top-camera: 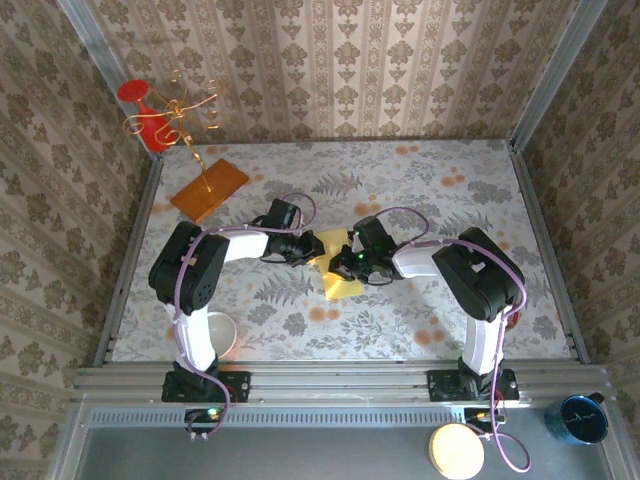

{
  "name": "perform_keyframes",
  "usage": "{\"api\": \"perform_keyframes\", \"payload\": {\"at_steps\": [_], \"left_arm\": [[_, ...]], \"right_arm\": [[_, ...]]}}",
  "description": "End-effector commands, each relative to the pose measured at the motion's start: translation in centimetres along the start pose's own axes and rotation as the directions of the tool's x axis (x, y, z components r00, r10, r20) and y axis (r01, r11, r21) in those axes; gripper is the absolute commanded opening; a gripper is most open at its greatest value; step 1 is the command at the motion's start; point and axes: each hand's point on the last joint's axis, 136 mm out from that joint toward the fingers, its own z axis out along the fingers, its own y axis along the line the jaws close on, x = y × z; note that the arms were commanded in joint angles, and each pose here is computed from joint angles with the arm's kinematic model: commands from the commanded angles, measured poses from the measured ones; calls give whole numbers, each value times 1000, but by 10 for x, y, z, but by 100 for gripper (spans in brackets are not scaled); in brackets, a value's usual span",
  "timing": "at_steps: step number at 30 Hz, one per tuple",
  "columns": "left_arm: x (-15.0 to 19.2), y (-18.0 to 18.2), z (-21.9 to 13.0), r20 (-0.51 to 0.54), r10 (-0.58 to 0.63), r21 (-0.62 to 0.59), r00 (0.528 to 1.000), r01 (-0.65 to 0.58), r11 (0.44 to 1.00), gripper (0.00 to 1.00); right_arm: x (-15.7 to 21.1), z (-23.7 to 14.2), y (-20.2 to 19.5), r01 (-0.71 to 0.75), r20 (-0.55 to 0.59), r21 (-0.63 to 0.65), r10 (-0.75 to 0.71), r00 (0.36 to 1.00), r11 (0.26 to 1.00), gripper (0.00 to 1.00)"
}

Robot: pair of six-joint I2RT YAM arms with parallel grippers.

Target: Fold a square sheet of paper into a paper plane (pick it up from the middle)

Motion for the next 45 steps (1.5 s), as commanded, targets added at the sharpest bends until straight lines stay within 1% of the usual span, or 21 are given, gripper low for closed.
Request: {"api": "perform_keyframes", "payload": {"at_steps": [1, 24, 33, 37, 41, 45], "left_arm": [[5, 13, 7, -27, -9, -45, 1000, 7, 999, 16], [6, 15, 7, -28, -11, -47, 1000, 10, 999, 17], [4, 8, 4, -23, -3, -34, 1000, 3, 999, 17], [-2, -2, -3, -8, 10, -16, 1000, -10, 1000, 17], [-15, -14, -19, 41, 30, -10, 999, -30, 1000, 18], [-26, -15, -41, 110, 31, -31, 993, -28, 999, 20]], "right_arm": [[-1, 7, 7, -2, -14, -19, 2, 1000, 1000, 2], [2, 12, -4, -16, -29, 16, 16, 999, 1000, 3], [6, 15, -13, -32, -50, 43, 34, 998, 999, 4], [8, 16, -21, -48, -62, 74, 53, 997, 996, 7], [9, 15, -26, -61, -61, 94, 67, 996, 994, 12], [9, 14, -27, -63, -56, 102, 69, 996, 993, 22]]}}
